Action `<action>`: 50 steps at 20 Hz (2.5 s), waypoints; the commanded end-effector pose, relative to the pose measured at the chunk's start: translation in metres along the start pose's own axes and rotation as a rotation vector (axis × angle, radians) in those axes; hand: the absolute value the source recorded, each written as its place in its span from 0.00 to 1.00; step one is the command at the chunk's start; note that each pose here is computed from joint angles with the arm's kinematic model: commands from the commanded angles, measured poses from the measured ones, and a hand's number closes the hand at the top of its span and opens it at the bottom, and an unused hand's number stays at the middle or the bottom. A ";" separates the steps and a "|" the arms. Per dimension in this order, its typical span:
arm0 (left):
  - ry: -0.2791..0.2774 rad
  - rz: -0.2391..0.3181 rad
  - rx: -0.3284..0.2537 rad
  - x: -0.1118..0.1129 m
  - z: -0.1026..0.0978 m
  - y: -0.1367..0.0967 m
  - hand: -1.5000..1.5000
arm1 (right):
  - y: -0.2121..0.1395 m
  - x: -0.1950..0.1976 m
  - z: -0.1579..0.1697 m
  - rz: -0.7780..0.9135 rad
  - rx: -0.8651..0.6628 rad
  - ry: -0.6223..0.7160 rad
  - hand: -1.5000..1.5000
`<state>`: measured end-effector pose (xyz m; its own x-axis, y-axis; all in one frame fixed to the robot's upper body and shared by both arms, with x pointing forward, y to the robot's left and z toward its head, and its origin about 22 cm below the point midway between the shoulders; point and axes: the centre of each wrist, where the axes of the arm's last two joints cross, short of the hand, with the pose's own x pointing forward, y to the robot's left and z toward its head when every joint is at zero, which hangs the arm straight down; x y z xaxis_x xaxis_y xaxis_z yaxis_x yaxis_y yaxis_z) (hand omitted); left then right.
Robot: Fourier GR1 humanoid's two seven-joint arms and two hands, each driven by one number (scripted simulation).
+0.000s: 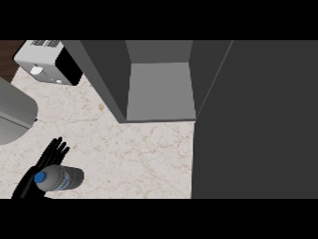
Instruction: Pick up the bottled water, place it into the cabinet and close the cabinet
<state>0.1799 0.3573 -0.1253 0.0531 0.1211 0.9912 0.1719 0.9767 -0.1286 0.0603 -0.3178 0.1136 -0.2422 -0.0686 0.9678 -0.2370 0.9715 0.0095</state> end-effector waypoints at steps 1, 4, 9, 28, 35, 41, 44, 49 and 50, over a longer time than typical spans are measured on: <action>-0.016 0.070 -0.078 -0.017 -0.004 -0.015 0.00 | 0.026 0.047 0.003 -0.060 0.044 -0.091 0.00; -0.042 0.098 -0.099 -0.021 -0.009 -0.008 0.00 | 0.018 0.038 -0.003 -0.063 0.030 -0.099 0.00; -0.056 0.200 -0.098 -0.026 -0.014 -0.010 1.00 | 0.016 0.039 0.000 -0.053 0.033 -0.104 0.00; -0.242 0.200 0.246 -0.009 -0.052 -0.011 1.00 | 0.012 0.043 0.009 -0.026 0.026 -0.097 0.00; -0.224 0.139 0.167 0.004 -0.087 -0.051 1.00 | 0.009 0.045 0.014 0.013 0.011 -0.091 0.00; -0.258 0.126 0.103 0.032 -0.112 -0.089 1.00 | 0.008 0.048 0.010 -0.007 -0.003 -0.098 0.00; -0.252 0.156 0.047 0.048 -0.128 -0.132 1.00 | 0.000 0.040 0.013 -0.003 0.003 -0.092 0.00; -0.244 0.102 0.052 0.076 -0.146 -0.155 1.00 | 0.008 0.054 0.010 -0.006 0.005 -0.095 0.00; -0.266 0.102 0.084 0.081 -0.141 -0.163 1.00 | 0.010 0.052 0.013 -0.025 -0.006 -0.089 0.00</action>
<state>0.2904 0.2104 -0.0511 -0.1773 0.2613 0.9488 0.1115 0.9632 -0.2445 0.0410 -0.3440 0.1229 -0.2564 -0.0547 0.9650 -0.1934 0.9811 0.0042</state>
